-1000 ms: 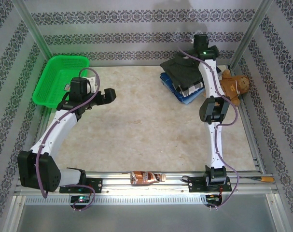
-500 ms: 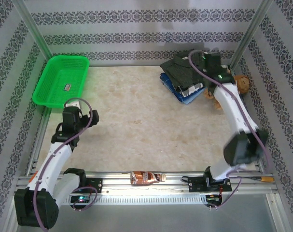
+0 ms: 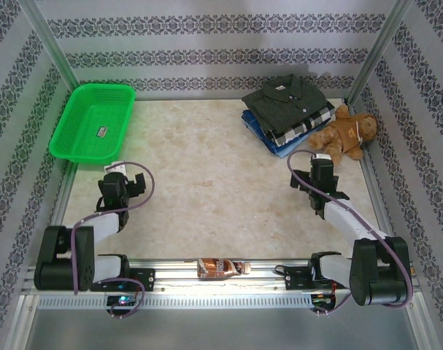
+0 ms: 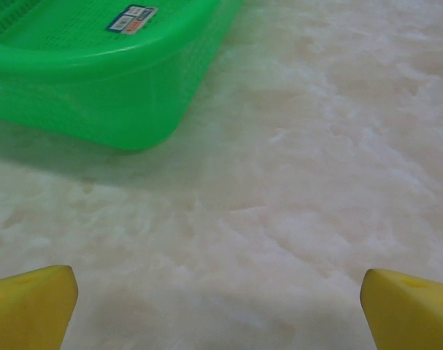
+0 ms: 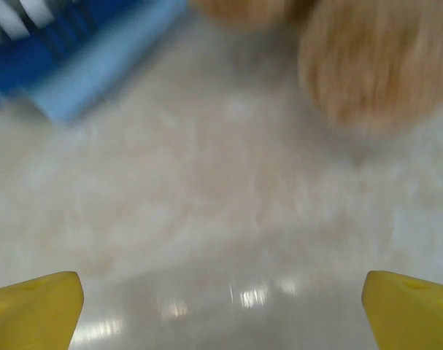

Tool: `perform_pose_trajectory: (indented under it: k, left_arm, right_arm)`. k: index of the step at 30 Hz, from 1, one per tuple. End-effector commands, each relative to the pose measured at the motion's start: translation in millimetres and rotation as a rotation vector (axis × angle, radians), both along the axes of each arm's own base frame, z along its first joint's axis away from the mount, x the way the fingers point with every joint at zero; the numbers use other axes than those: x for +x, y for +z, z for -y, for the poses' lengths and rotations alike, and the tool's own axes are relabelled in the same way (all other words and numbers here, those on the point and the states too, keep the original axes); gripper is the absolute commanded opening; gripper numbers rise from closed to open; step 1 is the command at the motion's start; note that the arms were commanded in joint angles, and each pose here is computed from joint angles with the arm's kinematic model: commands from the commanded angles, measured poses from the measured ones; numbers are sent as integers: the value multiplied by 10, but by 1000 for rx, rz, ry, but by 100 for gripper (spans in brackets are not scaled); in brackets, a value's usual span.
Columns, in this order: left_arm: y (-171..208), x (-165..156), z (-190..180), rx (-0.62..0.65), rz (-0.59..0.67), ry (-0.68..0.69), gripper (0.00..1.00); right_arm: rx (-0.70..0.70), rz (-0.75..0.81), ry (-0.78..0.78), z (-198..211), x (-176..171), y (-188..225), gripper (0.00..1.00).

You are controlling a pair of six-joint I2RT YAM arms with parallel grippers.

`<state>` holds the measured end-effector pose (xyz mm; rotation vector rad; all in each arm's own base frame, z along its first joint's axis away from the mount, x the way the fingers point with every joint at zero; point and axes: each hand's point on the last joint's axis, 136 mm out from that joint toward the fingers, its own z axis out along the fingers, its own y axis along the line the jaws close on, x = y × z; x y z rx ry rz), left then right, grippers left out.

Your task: Fold and stack the long sleeve shirts

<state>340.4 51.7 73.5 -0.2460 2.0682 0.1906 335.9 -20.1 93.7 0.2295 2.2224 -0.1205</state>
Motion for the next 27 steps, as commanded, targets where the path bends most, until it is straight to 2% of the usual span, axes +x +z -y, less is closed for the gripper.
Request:
perform_pose_trajectory:
  k: [1,3,7,8,10,12,27]
  left_arm:
    - [446,351,230,-10,183,-167,100]
    - [459,331,422,-48,283,-265,100]
    - [267,414,463,-48,325,-292,99]
    - [280,458,458,-51,309,-293,99]
    - [120,578,459,-71,155,-295,99]
    - [158,601,467,-53,178,-284,99]
    - [147,594,448,-51,176,-272,99]
  right_arm:
    - [-98,335,-3,97,340,460,98]
    - [-74,350,-21,145,415,366,98]
    - [-77,385,57,-59,524,234,98]
    - [-80,393,32,-20,569,164,98]
    - [-62,330,20,23,549,100,98]
    - [-70,382,18,25,570,142,98]
    - [-73,360,13,30,549,137,98]
